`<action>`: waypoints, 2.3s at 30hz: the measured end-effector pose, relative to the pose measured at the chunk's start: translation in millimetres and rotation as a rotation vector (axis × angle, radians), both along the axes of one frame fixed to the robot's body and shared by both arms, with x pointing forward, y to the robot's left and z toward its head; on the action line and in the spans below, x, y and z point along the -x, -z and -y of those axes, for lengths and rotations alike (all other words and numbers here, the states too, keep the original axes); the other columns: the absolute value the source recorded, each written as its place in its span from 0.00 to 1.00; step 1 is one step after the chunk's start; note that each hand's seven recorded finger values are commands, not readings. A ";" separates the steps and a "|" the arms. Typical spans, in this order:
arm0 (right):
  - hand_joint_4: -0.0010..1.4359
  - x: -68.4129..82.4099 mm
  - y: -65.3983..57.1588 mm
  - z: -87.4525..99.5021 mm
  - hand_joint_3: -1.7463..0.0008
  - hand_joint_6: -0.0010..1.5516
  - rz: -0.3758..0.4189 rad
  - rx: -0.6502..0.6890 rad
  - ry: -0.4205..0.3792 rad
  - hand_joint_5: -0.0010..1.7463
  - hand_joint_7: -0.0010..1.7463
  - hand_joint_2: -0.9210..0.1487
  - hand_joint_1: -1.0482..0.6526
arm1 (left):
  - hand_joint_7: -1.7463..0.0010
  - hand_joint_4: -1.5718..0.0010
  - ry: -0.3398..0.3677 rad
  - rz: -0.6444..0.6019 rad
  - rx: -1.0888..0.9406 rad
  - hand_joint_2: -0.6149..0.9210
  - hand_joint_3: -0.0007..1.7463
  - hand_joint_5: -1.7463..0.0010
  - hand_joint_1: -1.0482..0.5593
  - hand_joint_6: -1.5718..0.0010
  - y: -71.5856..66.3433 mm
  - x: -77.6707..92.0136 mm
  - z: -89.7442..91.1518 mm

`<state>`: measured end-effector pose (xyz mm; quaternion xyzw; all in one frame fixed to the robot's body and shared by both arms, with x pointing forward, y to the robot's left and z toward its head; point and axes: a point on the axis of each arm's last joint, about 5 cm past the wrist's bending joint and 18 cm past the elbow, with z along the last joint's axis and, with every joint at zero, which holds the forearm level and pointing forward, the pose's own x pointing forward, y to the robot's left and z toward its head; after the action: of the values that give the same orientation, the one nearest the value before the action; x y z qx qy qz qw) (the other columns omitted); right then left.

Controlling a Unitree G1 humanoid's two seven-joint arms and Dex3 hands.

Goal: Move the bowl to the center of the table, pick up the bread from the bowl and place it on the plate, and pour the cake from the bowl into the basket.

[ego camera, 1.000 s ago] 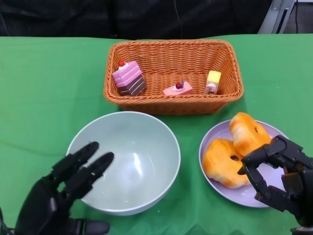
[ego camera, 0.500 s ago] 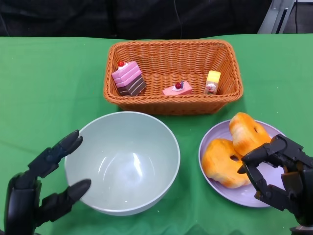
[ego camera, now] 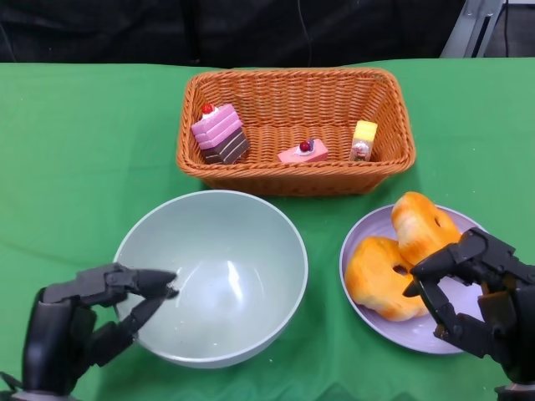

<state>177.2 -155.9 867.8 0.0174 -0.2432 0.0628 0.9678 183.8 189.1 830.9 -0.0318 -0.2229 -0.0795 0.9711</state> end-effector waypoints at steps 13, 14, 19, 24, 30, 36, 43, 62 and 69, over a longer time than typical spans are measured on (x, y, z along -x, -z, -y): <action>0.54 2.5 -1.5 1.0 0.41 0.45 -0.013 -0.030 -0.068 0.78 0.67 0.36 0.61 | 0.42 0.48 0.189 -0.096 0.177 1.00 0.21 0.20 0.58 0.41 6.0 -1.4 -17.4; 0.54 2.7 -1.4 1.1 0.41 0.44 -0.014 -0.031 -0.069 0.78 0.67 0.35 0.61 | 0.41 0.49 0.193 -0.102 0.178 1.00 0.21 0.19 0.58 0.42 6.5 -1.3 -18.2; 0.52 3.8 -0.6 2.4 0.42 0.44 -0.017 -0.045 -0.067 0.82 0.68 0.33 0.60 | 0.38 0.51 0.180 -0.132 0.163 1.00 0.21 0.16 0.59 0.43 9.9 0.3 -22.5; 0.51 4.0 -1.6 5.0 0.35 0.42 -0.019 -0.051 -0.044 0.86 0.73 0.40 0.60 | 0.39 0.51 0.173 -0.149 0.160 1.00 0.20 0.16 0.58 0.43 12.6 2.0 -24.7; 0.50 3.5 -1.9 5.8 0.34 0.41 -0.024 -0.039 -0.038 0.86 0.74 0.40 0.61 | 0.39 0.50 0.191 -0.084 0.150 1.00 0.19 0.18 0.57 0.42 7.1 -0.8 -23.2; 0.50 1.7 0.7 5.7 0.33 0.42 -0.035 -0.032 -0.044 0.85 0.72 0.41 0.62 | 0.37 0.49 0.202 0.008 0.139 1.00 0.16 0.20 0.55 0.43 -2.8 -2.8 -24.6; 0.51 -0.3 0.7 5.0 0.35 0.42 -0.025 -0.030 -0.050 0.85 0.73 0.40 0.61 | 0.38 0.49 0.227 0.081 0.161 1.00 0.17 0.18 0.54 0.42 -12.6 -5.8 -24.2; 0.52 2.0 -9.8 0.9 0.34 0.42 0.029 -0.055 -0.032 0.88 0.76 0.44 0.58 | 0.36 0.49 0.225 0.001 0.146 1.00 0.19 0.19 0.59 0.43 -1.3 -5.4 -26.2; 0.52 3.3 -8.8 1.0 0.33 0.42 0.013 -0.057 -0.032 0.88 0.76 0.45 0.58 | 0.35 0.49 0.224 -0.001 0.143 1.00 0.20 0.19 0.59 0.43 -1.0 -5.3 -25.7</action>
<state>173.8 -156.9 876.6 0.0483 -0.2509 0.0714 0.9642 189.1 214.8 831.9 -0.1258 -0.2225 -0.1712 0.9515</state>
